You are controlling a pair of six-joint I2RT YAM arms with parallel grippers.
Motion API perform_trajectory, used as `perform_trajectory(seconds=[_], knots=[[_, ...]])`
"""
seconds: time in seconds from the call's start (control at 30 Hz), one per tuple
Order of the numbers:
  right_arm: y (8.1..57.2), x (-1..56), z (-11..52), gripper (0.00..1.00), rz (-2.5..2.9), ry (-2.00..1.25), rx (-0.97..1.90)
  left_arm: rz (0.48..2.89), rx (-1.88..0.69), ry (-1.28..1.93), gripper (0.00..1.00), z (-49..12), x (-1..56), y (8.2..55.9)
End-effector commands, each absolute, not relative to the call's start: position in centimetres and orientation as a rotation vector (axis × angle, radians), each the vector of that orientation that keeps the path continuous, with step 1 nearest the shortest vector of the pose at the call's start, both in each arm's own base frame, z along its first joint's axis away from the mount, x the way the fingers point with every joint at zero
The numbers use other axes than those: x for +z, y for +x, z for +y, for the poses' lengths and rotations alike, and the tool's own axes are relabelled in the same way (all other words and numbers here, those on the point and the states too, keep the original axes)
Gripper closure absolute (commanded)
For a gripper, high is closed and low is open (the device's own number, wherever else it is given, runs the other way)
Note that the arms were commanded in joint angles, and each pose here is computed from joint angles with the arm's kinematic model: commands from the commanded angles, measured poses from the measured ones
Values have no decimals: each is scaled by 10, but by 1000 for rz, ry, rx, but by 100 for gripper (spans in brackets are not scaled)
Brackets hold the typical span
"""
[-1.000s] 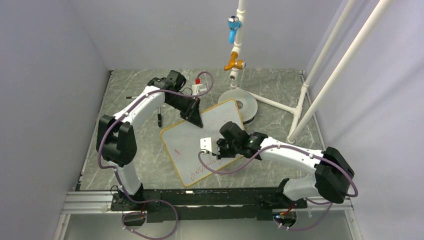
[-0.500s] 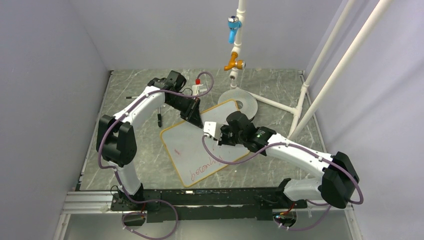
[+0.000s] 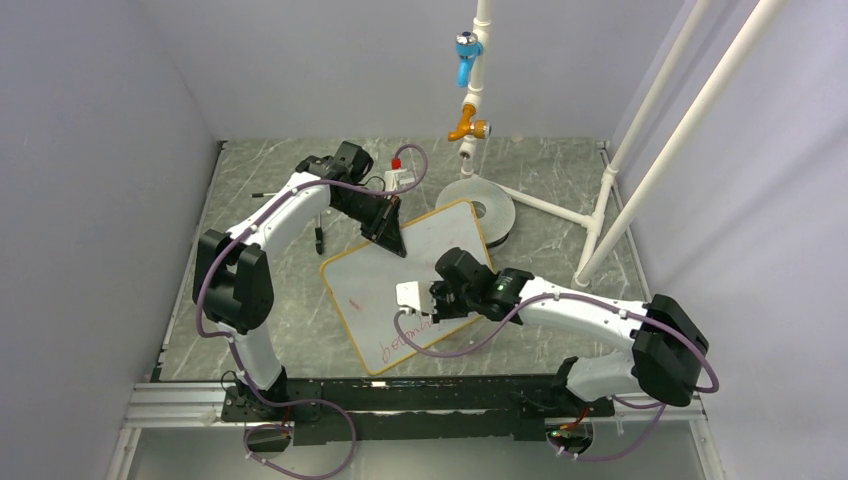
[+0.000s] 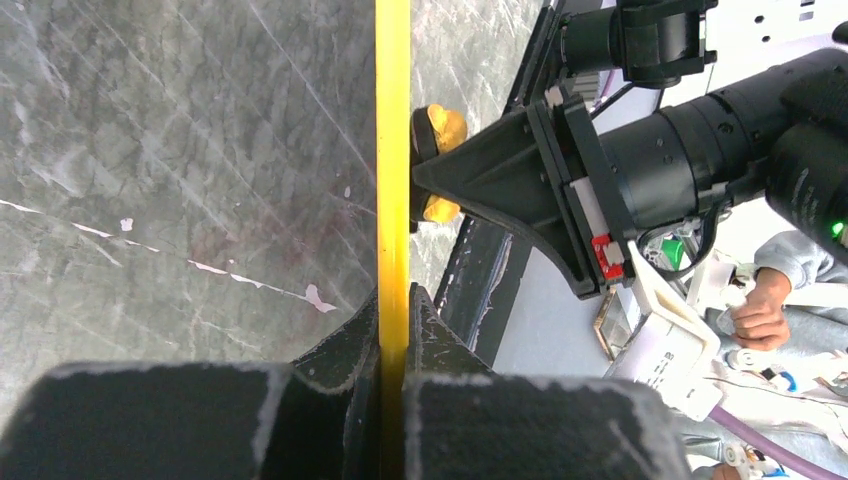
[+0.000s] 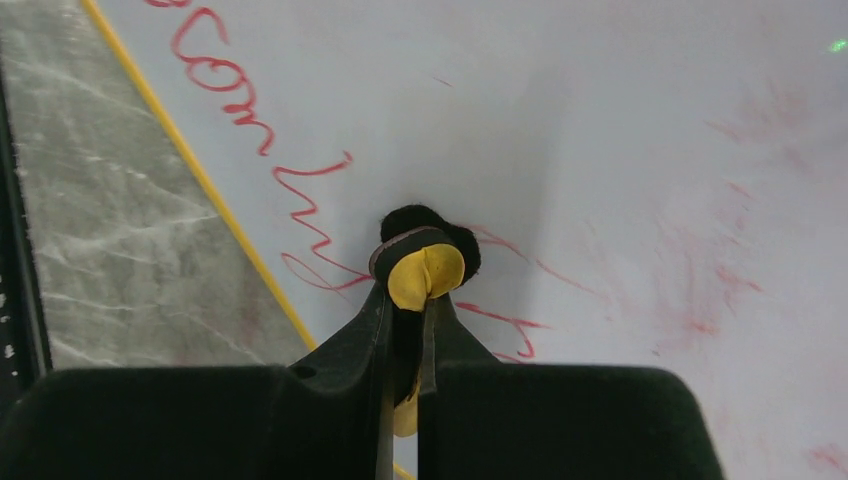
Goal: Erase the whiteboard
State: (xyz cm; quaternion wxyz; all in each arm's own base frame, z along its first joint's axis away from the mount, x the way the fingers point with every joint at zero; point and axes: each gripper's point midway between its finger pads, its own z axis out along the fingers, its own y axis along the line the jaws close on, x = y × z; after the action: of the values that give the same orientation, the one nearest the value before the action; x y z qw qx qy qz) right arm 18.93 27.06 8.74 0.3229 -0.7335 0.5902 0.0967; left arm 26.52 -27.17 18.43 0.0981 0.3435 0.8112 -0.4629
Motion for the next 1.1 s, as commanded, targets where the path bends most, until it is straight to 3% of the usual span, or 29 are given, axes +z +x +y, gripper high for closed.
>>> perform_trajectory(seconds=[0.0, 0.2, 0.53, 0.67, 0.87, 1.07], knots=[[240, 133, 276, 100, 1582, -1658, 173, 2285, -1470, 1064, 100, -278, 217, 249], [255, 165, 282, 100, 1579, -1566, 213, 2288, -1473, 1065, 100, -278, 215, 248], [162, 71, 281, 100, 1504, -2062, 355, 2280, -1468, 1069, 100, -278, 218, 248], [191, 86, 284, 100, 1564, -1929, 288, 2279, -1468, 1072, 100, -277, 218, 247], [248, 156, 281, 100, 1601, -1607, 275, 2279, -1473, 1070, 100, -278, 218, 248], [245, 156, 285, 100, 1610, -1605, 368, 2276, -1472, 1071, 100, -278, 218, 247]])
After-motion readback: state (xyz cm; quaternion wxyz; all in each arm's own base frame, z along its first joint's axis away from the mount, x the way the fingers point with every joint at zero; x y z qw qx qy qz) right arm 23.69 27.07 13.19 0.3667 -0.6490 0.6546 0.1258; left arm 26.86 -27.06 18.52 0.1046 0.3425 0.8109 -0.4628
